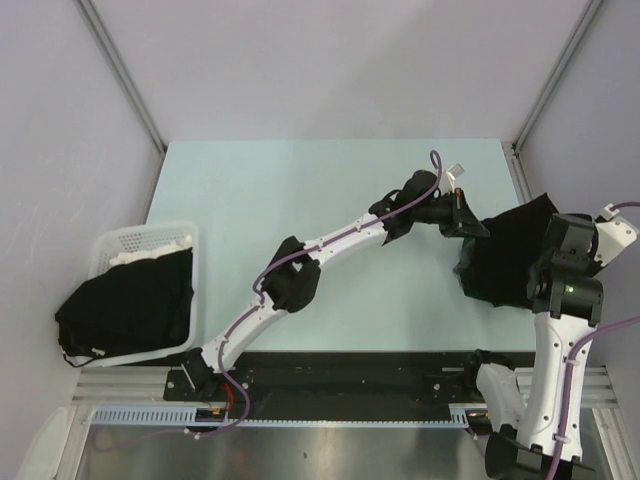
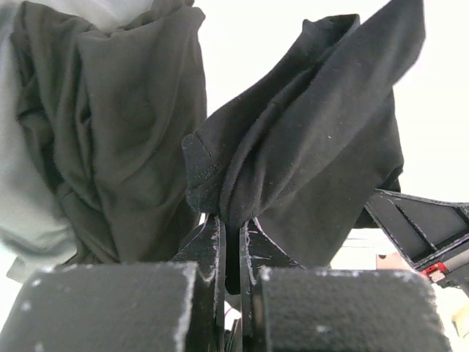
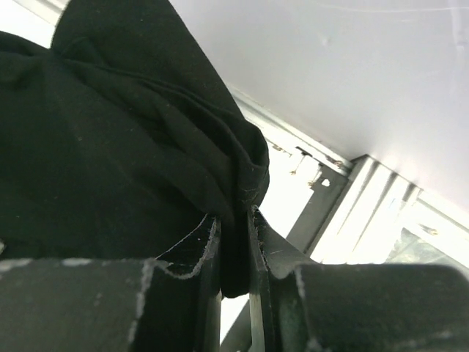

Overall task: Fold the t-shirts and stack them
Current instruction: Put the neatly folded tshirt into the corner of the board with both arms

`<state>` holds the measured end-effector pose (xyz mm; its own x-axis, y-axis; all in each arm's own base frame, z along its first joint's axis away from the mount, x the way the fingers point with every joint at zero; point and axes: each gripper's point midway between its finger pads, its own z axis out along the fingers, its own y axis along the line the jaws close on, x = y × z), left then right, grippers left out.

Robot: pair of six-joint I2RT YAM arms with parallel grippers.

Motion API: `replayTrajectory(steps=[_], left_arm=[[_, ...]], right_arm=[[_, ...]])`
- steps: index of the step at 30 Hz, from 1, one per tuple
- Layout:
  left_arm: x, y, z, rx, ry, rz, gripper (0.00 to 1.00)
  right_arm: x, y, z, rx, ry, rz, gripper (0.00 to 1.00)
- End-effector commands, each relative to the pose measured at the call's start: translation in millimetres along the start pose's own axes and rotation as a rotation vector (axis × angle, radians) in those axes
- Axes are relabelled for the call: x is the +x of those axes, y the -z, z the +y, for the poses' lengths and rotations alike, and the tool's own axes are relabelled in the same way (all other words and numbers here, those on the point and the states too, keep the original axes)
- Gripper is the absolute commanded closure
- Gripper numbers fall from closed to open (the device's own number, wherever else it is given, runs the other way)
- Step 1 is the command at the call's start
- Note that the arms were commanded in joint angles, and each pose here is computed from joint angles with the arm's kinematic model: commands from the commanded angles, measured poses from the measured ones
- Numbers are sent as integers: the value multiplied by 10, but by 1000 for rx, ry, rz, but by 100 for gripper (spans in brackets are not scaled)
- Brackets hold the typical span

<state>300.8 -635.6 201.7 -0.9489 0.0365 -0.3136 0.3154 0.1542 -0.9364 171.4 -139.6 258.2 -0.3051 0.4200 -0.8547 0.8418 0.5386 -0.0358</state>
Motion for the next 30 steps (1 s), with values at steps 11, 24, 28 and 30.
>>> replayTrajectory(steps=[11, 24, 28, 30], left_arm=[[-240, 39, -439, 129, -52, -69, 100], [-134, 40, -397, 135, -24, -15, 100], [-127, 33, -369, 130, -21, -13, 100], [-130, 31, -355, 131, -14, -12, 100]], right_arm=[[23, -121, 3, 59, -3, 50, 100], [142, -451, -58, 155, 100, 19, 100], [179, -520, -36, 155, 103, 9, 100], [160, -557, -31, 165, 104, -2, 100]])
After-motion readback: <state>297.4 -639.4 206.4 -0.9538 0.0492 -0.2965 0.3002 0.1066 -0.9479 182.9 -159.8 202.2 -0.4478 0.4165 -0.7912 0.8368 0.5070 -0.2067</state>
